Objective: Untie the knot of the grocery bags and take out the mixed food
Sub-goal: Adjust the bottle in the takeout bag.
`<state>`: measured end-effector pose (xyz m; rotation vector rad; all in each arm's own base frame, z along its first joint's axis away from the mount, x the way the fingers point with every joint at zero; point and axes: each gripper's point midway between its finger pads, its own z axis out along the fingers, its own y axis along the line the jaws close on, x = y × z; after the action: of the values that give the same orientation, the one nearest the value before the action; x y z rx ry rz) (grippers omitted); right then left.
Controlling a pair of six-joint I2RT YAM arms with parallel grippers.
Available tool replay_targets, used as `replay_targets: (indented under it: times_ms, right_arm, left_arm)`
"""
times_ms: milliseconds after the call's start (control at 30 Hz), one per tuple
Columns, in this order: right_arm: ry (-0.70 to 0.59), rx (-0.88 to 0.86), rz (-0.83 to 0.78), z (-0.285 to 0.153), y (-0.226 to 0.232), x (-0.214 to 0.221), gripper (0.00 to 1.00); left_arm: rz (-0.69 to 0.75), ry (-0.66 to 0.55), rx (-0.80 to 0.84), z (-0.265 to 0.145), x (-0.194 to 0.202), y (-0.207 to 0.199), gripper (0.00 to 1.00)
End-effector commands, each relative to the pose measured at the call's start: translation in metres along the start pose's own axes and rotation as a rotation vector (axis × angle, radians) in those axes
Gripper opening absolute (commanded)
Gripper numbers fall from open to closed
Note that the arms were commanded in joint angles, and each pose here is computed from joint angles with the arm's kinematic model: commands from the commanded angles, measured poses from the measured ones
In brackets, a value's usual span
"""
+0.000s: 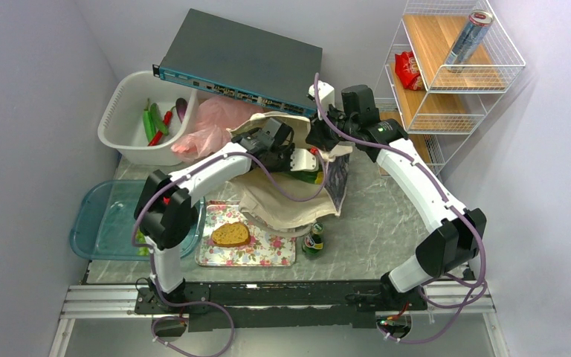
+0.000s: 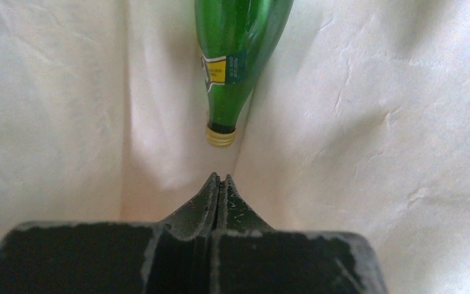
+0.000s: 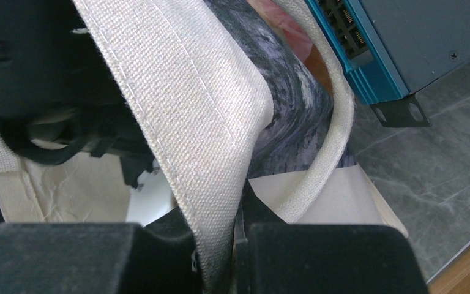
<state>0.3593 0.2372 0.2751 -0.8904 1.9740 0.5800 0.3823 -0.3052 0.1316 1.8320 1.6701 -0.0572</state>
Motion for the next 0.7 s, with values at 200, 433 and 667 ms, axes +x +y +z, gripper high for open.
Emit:
replay_targets:
  times_ms: [200,433,667]
  right_arm:
    - [-0.075,-0.075,-0.029,-0.002,0.016,-0.021,0.00]
    - [-0.069,-0.076,-0.032,-0.001,0.016,-0.023,0.00]
    - [-0.062,-0.076,-0.036,-0.003,0.016,-0.021,0.00]
  left_arm:
    - [0.035,-0.069,-0.026,-0.001,-0.010,0.013,0.39]
    - [0.054,-0.076,-0.038,0.047,-0.007,0.023,0.71]
    - [0.013,-0.049,0.099,0.088,0.018,0.009,0.91]
